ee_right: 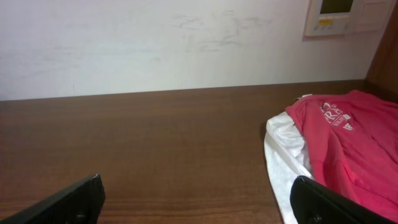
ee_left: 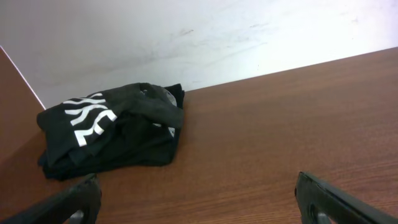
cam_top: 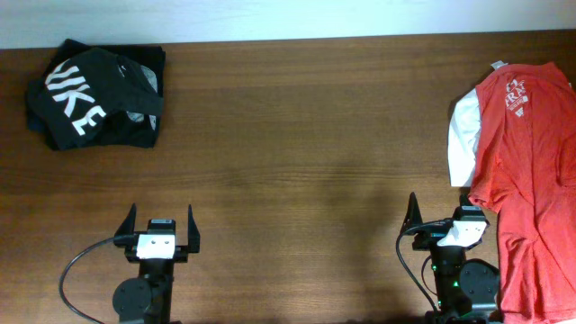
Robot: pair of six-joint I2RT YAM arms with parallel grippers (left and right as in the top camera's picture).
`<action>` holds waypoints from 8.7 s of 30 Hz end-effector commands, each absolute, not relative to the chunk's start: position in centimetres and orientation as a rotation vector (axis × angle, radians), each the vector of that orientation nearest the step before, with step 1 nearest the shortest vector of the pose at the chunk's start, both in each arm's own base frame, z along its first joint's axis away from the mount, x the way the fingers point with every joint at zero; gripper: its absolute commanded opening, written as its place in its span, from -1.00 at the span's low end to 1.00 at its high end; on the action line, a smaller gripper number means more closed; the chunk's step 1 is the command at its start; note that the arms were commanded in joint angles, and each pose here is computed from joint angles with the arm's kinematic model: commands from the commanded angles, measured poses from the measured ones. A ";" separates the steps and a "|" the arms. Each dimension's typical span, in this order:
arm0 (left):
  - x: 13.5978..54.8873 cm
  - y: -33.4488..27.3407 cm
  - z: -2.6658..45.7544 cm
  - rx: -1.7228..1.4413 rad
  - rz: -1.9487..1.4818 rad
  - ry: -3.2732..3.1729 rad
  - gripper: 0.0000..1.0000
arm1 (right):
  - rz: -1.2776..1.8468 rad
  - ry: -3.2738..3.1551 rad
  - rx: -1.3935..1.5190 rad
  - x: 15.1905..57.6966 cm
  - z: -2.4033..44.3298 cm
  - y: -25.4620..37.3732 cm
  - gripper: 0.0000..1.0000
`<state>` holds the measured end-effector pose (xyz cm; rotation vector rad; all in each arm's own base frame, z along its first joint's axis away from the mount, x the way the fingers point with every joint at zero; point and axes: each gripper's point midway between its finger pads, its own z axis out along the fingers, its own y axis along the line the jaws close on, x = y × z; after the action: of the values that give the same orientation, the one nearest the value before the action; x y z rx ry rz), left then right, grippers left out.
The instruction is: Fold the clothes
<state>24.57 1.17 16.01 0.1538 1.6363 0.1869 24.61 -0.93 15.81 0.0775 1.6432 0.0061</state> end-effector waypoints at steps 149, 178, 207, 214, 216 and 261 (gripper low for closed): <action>24.6 1.3 15.8 0.143 0.188 1.641 0.98 | 0.699 2.292 -0.945 26.1 35.3 34.4 -0.83; 20.2 -10.8 17.8 0.602 -0.537 1.470 0.98 | 0.223 2.938 0.591 33.2 24.2 1.1 0.97; 22.2 -3.8 21.3 -0.183 -0.407 2.694 0.98 | 0.217 2.967 0.602 33.2 23.2 1.0 0.97; 17.5 -1.4 16.1 -0.569 0.057 3.052 0.98 | 0.217 2.967 0.602 33.2 23.2 1.0 0.97; 17.1 -1.7 15.5 -0.586 0.031 3.067 0.98 | 0.217 2.967 0.602 33.2 23.2 1.0 0.97; 15.3 -3.8 1.3 -0.719 -0.102 3.215 -0.99 | 0.379 2.967 -0.033 35.5 11.2 10.1 0.68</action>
<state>15.48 -3.86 1.37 -0.7270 3.2087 -0.1147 35.27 7.73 12.28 0.0944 3.0126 0.3245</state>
